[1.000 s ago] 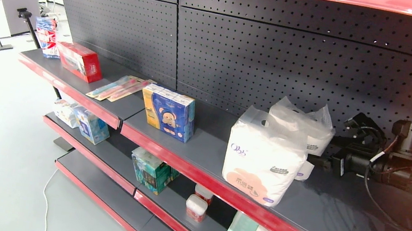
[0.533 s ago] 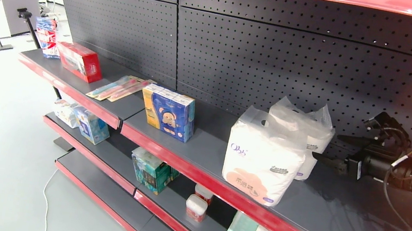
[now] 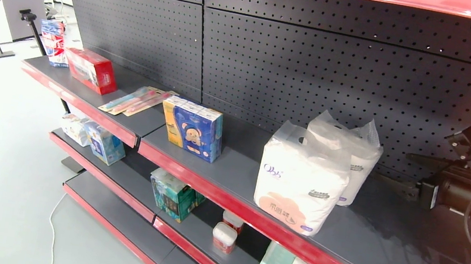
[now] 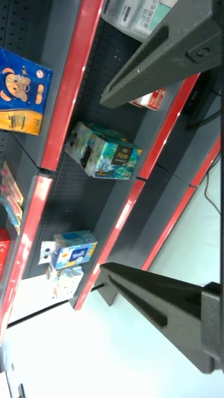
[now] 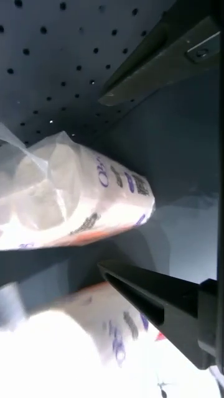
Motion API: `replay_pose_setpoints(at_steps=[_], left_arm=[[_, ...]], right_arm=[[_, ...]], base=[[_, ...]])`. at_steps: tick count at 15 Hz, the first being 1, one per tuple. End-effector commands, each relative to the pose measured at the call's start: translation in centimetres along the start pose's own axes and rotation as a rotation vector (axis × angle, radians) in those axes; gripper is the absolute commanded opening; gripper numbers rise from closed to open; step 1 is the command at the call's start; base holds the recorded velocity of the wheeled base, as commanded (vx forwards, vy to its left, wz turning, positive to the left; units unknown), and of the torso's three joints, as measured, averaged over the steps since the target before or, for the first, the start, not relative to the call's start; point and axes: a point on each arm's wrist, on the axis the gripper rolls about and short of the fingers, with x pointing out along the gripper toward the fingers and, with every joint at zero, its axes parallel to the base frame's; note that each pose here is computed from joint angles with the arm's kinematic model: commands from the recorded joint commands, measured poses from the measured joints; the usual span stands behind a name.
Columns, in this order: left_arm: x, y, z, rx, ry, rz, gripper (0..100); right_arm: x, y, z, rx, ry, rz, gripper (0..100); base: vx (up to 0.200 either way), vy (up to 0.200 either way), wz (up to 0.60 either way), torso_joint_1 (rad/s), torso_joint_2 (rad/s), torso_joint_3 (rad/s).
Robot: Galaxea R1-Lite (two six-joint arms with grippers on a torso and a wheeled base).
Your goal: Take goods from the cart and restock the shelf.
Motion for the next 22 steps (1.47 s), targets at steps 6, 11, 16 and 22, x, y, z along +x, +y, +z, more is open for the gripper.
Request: replay_pose_setpoints(at_steps=[6, 11, 16, 22], left_arm=[[0.0, 0.0, 0.0, 0.0, 0.001, 0.002, 100], [0.0, 0.0, 0.0, 0.0, 0.001, 0.001, 100], [0.0, 0.0, 0.0, 0.0, 0.001, 0.001, 100], [0.0, 0.0, 0.0, 0.0, 0.001, 0.001, 100]], right_arm=[[-6.3, 3.6, 1.5, 0.013, -0.096, -0.07, 100], [-11.6, 8.0, 0.0, 0.018, -0.169, -0.099, 100], [-15.6, 10.3, -0.6, 0.069, -0.281, -0.199, 100], [-21.8, 16.7, -10.5, 0.186, -0.181, -0.664, 100]], base=[[0.0, 0.0, 0.0, 0.0, 0.0, 0.0], [0.0, 0.0, 0.0, 0.0, 0.0, 0.0], [0.0, 0.0, 0.0, 0.0, 0.0, 0.0], [0.0, 0.0, 0.0, 0.0, 0.0, 0.0]])
